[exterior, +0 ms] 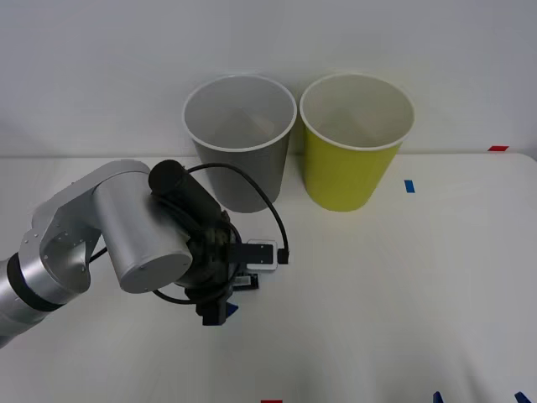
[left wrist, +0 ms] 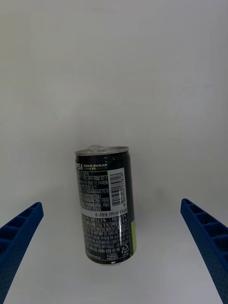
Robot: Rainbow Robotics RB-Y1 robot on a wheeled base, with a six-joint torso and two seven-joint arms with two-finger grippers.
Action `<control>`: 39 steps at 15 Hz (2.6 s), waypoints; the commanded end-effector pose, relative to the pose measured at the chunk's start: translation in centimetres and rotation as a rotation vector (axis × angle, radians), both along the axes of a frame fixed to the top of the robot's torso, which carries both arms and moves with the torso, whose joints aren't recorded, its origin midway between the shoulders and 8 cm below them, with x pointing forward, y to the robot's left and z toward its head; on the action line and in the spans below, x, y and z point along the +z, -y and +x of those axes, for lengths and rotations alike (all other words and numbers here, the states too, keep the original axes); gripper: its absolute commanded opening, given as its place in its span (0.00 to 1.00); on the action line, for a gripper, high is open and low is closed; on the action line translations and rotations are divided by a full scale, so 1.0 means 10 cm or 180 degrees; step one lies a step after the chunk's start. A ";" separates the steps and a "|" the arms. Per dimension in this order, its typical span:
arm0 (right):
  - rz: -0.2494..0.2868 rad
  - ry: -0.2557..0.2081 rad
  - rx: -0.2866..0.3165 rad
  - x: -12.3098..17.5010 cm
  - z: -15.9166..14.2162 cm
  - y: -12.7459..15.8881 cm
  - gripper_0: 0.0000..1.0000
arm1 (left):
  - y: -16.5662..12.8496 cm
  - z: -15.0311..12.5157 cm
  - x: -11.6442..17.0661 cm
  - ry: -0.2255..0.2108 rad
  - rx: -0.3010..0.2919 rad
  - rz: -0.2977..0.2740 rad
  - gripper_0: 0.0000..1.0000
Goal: Put cans in the gray bin and PET bottles in the light green bin.
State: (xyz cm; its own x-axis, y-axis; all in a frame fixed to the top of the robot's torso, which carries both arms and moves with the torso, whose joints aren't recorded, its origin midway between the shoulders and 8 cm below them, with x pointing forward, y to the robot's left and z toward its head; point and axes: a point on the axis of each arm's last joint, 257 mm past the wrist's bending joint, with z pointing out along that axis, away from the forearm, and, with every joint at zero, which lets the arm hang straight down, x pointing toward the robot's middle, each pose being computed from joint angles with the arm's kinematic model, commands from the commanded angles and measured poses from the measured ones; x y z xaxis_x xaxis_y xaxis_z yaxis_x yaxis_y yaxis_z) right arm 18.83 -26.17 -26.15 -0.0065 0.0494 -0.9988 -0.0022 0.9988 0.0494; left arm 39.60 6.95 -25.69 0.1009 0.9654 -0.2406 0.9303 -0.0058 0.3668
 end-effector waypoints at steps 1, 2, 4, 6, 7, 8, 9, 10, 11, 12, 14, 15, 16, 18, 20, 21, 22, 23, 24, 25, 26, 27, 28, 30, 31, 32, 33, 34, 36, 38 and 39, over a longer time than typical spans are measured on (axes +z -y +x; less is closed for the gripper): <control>0.0000 0.0000 0.0000 0.00 0.00 0.00 1.00 | 0.06 0.05 -0.10 0.0023 -0.0069 0.0019 1.00; 0.0000 0.0000 0.0000 0.00 0.00 0.00 1.00 | 0.06 0.09 -0.14 0.0028 -0.0078 0.0041 1.00; 0.0000 0.0000 0.0000 0.00 0.00 0.00 1.00 | 0.05 0.11 -0.16 0.0030 -0.0097 0.0058 1.00; 0.0000 0.0000 0.0000 0.00 0.00 0.00 1.00 | 0.07 0.10 -0.16 0.0033 -0.0132 0.0065 1.00; 0.0000 0.0000 0.0000 0.00 0.00 0.00 1.00 | 0.07 0.09 -0.17 0.0020 -0.0137 0.0080 1.00; 0.0000 0.0000 0.0000 0.00 0.00 0.00 1.00 | 0.07 0.06 -0.18 -0.0007 -0.0140 0.0108 1.00; 0.0000 0.0000 0.0000 0.00 0.00 0.00 1.00 | 0.07 0.05 -0.18 -0.0024 -0.0134 0.0137 1.00; 0.0000 0.0000 0.0000 0.00 0.00 0.00 1.00 | 0.08 0.05 -0.20 -0.0041 -0.0130 0.0137 1.00; 0.0000 0.0000 0.0000 0.00 0.00 0.00 1.00 | 0.10 0.06 -0.22 -0.0064 -0.0123 0.0134 1.00; 0.0000 0.0000 0.0000 0.00 0.00 0.00 1.00 | 0.10 0.09 -0.25 -0.0089 -0.0098 0.0144 1.00; 0.0000 0.0000 0.0000 0.00 0.00 0.00 1.00 | 0.11 0.14 -0.29 -0.0124 -0.0085 0.0169 1.00; 0.0000 0.0000 0.0000 0.00 0.00 0.00 1.00 | 0.10 0.14 -0.30 -0.0131 -0.0081 0.0173 1.00; 0.0000 0.0000 0.0000 0.00 0.00 0.00 1.00 | 0.13 0.14 -0.31 -0.0152 -0.0075 0.0172 1.00; 0.0000 0.0000 0.0000 0.00 0.00 0.00 1.00 | 0.16 0.14 -0.36 -0.0210 -0.0056 0.0178 1.00; 0.0000 0.0000 0.0000 0.00 0.00 0.00 1.00 | 0.12 0.15 -0.42 -0.0244 -0.0025 0.0203 1.00; 0.0000 0.0000 0.0000 0.00 0.00 0.00 1.00 | 0.11 0.17 -0.42 -0.0245 -0.0010 0.0214 1.00; 0.0000 0.0000 0.0000 0.00 0.00 0.00 1.00 | 0.10 0.18 -0.43 -0.0236 -0.0004 0.0222 1.00; 0.0000 0.0000 0.0000 0.00 0.00 0.00 1.00 | 0.09 0.20 -0.43 -0.0215 0.0003 0.0242 1.00; 0.0000 0.0000 0.0000 0.00 0.00 0.00 1.00 | 0.08 0.21 -0.43 -0.0199 0.0004 0.0252 1.00; 0.0000 0.0000 0.0000 0.00 0.00 0.00 1.00 | 0.06 0.22 -0.44 -0.0186 0.0007 0.0269 1.00; 0.0000 0.0000 0.0000 0.00 0.00 0.00 1.00 | 0.06 0.23 -0.45 -0.0193 0.0009 0.0276 1.00; 0.0000 0.0000 0.0000 0.00 0.00 0.00 1.00 | 0.08 0.23 -0.46 -0.0210 0.0014 0.0266 1.00; 0.0000 0.0000 0.0000 0.00 0.00 0.00 1.00 | 0.10 0.22 -0.49 -0.0231 0.0021 0.0262 1.00; 0.0000 0.0000 0.0000 0.00 0.00 0.00 1.00 | 0.11 0.23 -0.49 -0.0224 0.0021 0.0261 1.00; 0.0000 0.0000 0.0000 0.00 0.00 0.00 1.00 | 0.11 0.23 -0.50 -0.0236 0.0029 0.0262 1.00; 0.0000 0.0000 0.0000 0.00 0.00 0.00 1.00 | 0.12 0.25 -0.53 -0.0240 0.0043 0.0243 1.00; 0.0000 0.0000 0.0000 0.00 0.00 0.00 1.00 | 0.16 0.29 -0.56 -0.0239 0.0057 0.0197 1.00; 0.0000 0.0000 0.0000 0.00 0.00 0.00 1.00 | 0.18 0.30 -0.58 -0.0236 0.0050 0.0180 1.00; 0.0000 0.0000 0.0000 0.00 0.00 0.00 1.00 | 0.16 0.29 -0.59 -0.0251 0.0045 0.0189 1.00; 0.0000 0.0000 0.0000 0.00 0.00 0.00 1.00 | 0.17 0.25 -0.62 -0.0284 0.0022 0.0207 1.00; 0.0000 0.0000 0.0000 0.00 0.00 0.00 1.00 | 0.18 0.23 -0.64 -0.0291 0.0005 0.0219 1.00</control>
State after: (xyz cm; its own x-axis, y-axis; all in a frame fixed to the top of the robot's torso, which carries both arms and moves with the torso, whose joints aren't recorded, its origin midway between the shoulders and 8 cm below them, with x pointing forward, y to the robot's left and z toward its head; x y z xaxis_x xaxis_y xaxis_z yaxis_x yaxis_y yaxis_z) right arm 18.83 -26.17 -26.15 -0.0065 0.0494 -0.9988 -0.0022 0.9988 0.0494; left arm 42.10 5.23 -31.85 0.0761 0.9798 -0.1849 0.9587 -0.0209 0.2838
